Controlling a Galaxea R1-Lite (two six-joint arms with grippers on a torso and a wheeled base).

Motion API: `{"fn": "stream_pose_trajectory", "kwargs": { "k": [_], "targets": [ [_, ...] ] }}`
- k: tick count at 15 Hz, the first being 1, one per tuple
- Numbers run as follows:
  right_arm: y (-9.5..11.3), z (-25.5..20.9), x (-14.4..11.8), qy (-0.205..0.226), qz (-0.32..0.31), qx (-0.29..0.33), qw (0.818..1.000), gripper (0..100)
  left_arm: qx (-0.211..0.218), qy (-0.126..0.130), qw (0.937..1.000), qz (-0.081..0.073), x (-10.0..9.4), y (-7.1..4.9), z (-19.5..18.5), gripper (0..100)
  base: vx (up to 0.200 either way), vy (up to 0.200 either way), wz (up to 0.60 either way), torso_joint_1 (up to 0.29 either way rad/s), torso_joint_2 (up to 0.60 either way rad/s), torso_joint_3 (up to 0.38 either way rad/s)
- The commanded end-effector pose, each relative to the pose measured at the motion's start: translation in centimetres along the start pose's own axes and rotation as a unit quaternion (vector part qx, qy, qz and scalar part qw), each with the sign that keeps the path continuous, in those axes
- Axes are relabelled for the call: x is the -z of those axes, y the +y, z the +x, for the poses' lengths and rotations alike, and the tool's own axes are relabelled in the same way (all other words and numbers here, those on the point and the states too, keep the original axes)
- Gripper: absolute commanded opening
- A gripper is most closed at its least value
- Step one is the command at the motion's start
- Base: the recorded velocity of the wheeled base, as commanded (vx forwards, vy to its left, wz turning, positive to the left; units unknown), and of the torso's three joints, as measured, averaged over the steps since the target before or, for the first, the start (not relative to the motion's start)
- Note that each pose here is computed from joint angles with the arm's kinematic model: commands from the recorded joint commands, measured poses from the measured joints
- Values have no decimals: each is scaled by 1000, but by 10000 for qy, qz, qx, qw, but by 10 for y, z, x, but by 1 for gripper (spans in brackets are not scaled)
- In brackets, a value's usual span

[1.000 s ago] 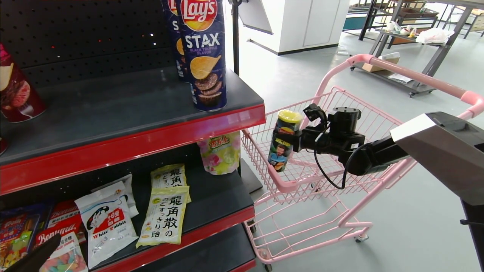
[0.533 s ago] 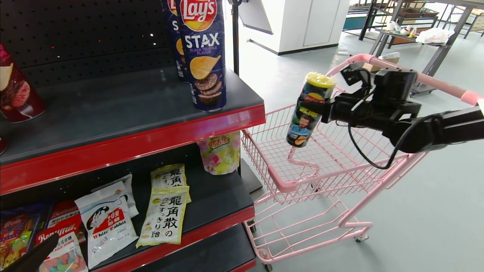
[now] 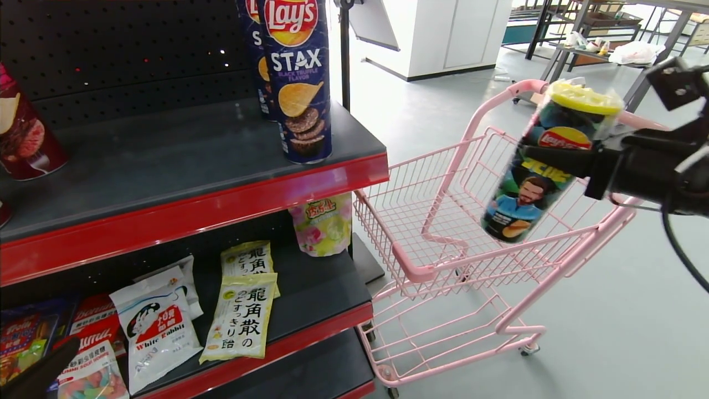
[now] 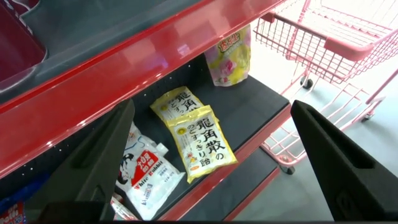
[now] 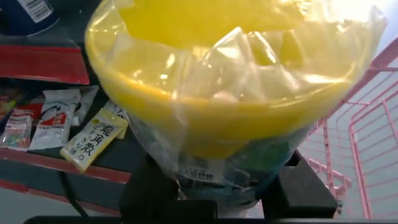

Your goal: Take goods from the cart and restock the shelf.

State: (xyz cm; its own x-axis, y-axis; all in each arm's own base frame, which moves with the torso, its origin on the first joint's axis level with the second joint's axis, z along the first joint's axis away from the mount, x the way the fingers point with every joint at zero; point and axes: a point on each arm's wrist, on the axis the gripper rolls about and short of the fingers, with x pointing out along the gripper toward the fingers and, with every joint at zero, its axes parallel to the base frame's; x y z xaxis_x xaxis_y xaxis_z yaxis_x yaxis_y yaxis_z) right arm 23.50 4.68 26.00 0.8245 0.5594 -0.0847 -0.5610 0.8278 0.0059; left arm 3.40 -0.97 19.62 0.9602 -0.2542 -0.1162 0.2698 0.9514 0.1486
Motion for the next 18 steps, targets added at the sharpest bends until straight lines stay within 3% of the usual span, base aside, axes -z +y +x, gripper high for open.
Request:
{"fn": "stream_pose_trajectory", "kwargs": {
  "k": [1, 2, 4, 5, 9, 14, 18],
  "targets": [
    [41, -94, 3, 189, -60, 693, 9974, 0, -1, -8, 10000, 30, 0, 0, 0, 100, 0, 0, 0, 0, 0, 0],
    [50, -115, 10, 564, -116, 911, 9942, 0, -2, -15, 10000, 45, 0, 0, 0, 100, 0, 0, 0, 0, 0, 0],
    [55, -125, 16, 723, -133, 987, 9924, 0, -2, -15, 10000, 53, 0, 0, 0, 100, 0, 0, 0, 0, 0, 0],
    [72, -162, 45, 1011, -80, 1090, 9889, 0, -28, -34, 9999, 113, 0, 0, -2, 100, 0, 0, 0, 0, 0, 0],
    [76, -174, 66, 1121, -417, 1391, 9830, 0, -29, -34, 9997, 235, 2, 0, -4, 100, 0, 0, 0, 0, 0, 0],
    [76, -173, 67, 1134, -422, 1366, 9832, 0, -40, -102, 9996, 262, 0, 0, -6, 100, 0, 0, 0, 0, 0, 0],
    [74, -168, 64, 1156, -424, 1347, 9832, 0, -24, -97, 9996, 271, -3, 1, -4, 100, 0, 0, 0, 90, -375, -273]
  ]
}}
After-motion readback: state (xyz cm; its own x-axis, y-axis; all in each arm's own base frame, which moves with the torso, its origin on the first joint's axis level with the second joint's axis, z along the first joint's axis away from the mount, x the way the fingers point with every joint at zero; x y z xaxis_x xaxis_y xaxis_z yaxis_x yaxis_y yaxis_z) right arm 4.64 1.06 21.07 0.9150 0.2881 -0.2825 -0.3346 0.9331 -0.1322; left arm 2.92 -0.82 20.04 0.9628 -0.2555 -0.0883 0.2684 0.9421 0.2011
